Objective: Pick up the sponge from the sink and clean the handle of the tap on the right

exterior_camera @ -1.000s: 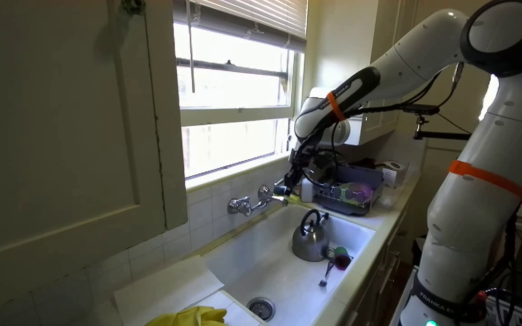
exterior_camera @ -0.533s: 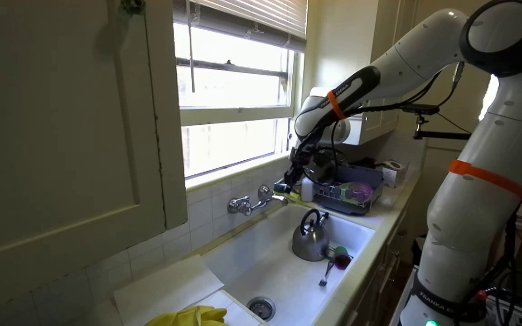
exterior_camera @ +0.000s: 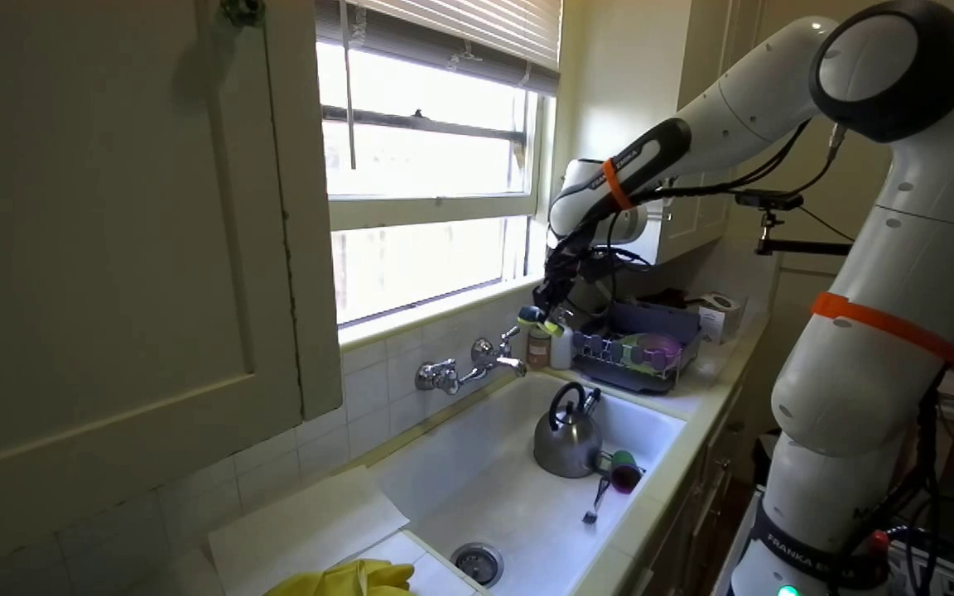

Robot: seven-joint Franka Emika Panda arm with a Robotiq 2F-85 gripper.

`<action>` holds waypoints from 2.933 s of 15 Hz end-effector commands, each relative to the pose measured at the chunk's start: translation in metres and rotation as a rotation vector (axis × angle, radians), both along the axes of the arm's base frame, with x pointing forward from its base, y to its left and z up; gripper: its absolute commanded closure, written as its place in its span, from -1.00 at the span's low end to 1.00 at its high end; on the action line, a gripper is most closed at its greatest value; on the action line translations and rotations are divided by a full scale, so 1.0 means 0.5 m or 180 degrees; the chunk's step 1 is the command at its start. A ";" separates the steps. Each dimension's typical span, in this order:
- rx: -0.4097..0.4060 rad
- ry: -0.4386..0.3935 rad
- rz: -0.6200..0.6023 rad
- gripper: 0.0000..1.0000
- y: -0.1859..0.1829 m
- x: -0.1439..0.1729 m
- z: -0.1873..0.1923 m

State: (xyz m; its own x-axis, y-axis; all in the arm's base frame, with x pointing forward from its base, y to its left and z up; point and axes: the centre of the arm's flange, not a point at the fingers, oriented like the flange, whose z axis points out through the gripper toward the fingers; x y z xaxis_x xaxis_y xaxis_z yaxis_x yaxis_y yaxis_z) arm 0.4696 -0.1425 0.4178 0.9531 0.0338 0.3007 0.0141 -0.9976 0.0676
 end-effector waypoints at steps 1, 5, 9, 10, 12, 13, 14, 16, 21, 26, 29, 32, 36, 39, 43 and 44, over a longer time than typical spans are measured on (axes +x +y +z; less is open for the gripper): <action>-0.0090 0.0023 -0.0046 0.93 -0.048 0.067 -0.022; -0.0178 0.0046 -0.0113 0.93 -0.074 0.129 -0.060; -0.0236 0.0010 -0.0108 0.93 -0.096 0.185 -0.097; -0.0255 -0.0004 -0.0102 0.93 -0.100 0.194 -0.103; -0.0272 -0.0018 -0.0074 0.93 -0.106 0.215 -0.114; -0.0273 -0.0019 -0.0053 0.93 -0.108 0.226 -0.118; -0.0274 -0.0025 -0.0037 0.93 -0.111 0.238 -0.121; -0.0283 -0.0021 -0.0022 0.93 -0.115 0.252 -0.129; -0.0217 -0.0048 0.0018 0.93 -0.117 0.282 -0.152; -0.0242 -0.0025 -0.0020 0.93 -0.141 0.293 -0.164; -0.0256 -0.0008 -0.0096 0.93 -0.171 0.284 -0.165; -0.0260 -0.0004 -0.0144 0.93 -0.188 0.279 -0.168; -0.0254 0.0010 -0.0056 0.93 -0.160 0.294 -0.172; -0.0249 -0.0013 0.0037 0.93 -0.127 0.305 -0.165; -0.0292 0.0017 0.0058 0.93 -0.125 0.308 -0.168; -0.0296 0.0027 0.0036 0.93 -0.131 0.307 -0.170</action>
State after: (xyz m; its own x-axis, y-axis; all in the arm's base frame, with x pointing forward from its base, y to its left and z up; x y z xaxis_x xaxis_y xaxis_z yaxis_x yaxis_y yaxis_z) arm 0.6174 -0.2030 0.3374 0.9528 0.0621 0.2973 0.0182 -0.9888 0.1480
